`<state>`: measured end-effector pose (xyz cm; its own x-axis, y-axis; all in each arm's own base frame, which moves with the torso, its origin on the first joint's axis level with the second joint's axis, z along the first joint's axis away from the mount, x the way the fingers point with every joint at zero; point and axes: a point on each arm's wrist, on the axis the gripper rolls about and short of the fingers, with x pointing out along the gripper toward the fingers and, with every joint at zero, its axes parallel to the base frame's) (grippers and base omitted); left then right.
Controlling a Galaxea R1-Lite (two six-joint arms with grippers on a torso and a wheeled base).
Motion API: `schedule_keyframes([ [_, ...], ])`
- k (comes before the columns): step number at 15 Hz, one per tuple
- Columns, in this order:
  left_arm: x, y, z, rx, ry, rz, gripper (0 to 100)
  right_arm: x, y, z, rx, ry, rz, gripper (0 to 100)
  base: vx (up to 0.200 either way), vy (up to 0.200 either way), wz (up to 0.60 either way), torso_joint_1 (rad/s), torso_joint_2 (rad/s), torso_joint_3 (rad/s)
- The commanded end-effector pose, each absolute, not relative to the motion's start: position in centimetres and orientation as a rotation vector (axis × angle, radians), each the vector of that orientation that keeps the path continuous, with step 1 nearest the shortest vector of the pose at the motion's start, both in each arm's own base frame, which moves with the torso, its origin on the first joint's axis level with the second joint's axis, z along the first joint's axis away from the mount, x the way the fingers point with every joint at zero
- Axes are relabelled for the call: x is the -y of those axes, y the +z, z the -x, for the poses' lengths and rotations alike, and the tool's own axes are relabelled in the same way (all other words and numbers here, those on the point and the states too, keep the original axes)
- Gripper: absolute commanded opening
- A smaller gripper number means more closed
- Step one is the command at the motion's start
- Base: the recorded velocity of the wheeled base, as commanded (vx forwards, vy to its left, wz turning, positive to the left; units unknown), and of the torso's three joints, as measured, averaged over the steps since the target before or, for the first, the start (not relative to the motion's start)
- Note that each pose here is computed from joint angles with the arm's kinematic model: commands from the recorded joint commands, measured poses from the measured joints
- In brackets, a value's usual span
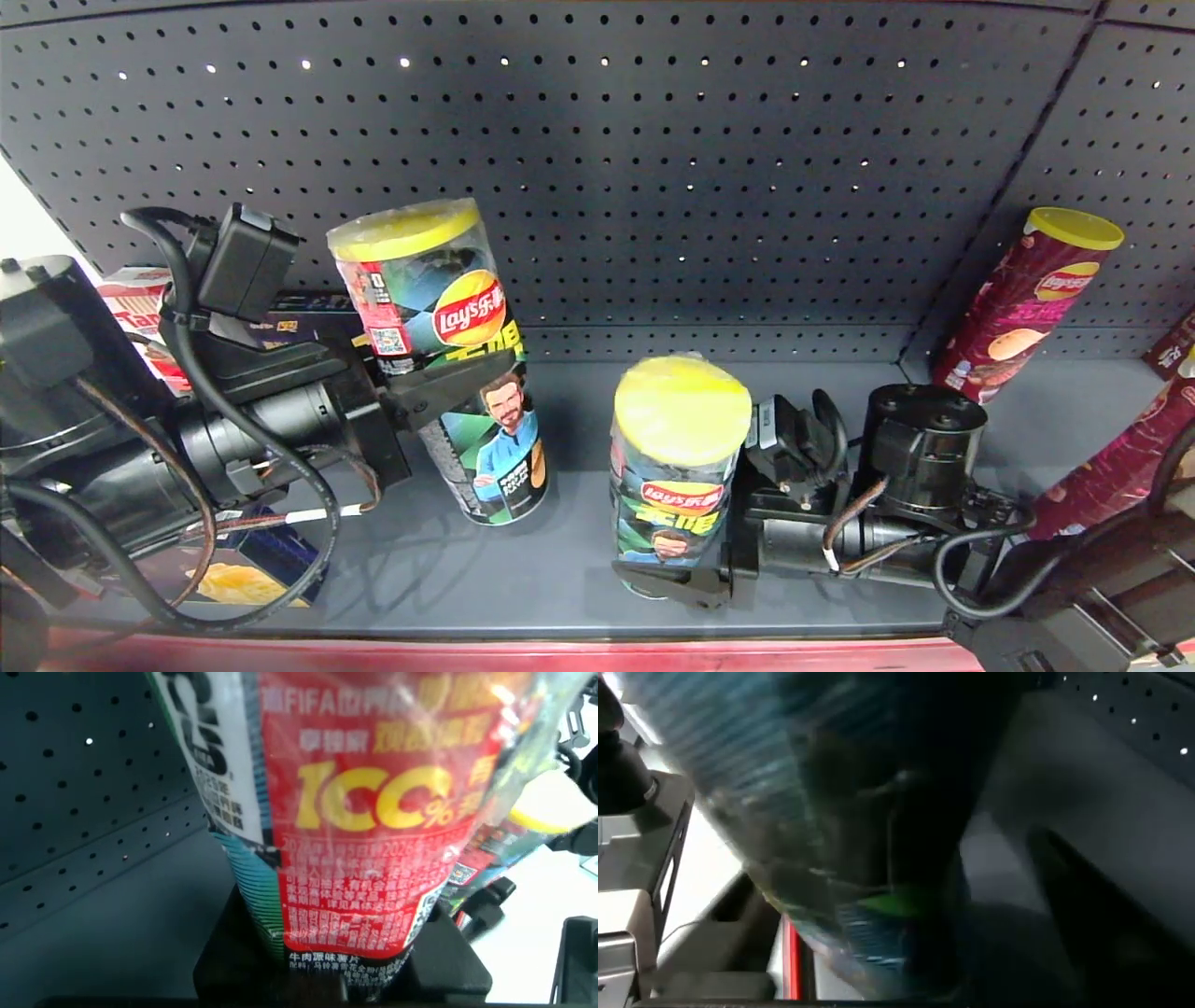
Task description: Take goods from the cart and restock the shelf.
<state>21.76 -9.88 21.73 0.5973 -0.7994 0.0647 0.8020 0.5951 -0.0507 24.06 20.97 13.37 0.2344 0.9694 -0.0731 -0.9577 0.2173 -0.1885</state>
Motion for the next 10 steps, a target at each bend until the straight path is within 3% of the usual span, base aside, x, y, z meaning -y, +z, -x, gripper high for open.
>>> schedule_keyframes([
  [1,9.9,21.8,-21.8,0.038,-0.931,0.078,0,-20.7,13.9,-23.8,0.086,1.330,0.211,100,0.000,0.000,0.00,0.000,0.00,0.000],
  [10,9.8,21.6,-21.5,0.032,-0.932,0.077,0,-15.8,17.5,-18.1,0.136,1.190,0.199,100,0.000,0.000,0.00,0.000,0.00,0.000],
])
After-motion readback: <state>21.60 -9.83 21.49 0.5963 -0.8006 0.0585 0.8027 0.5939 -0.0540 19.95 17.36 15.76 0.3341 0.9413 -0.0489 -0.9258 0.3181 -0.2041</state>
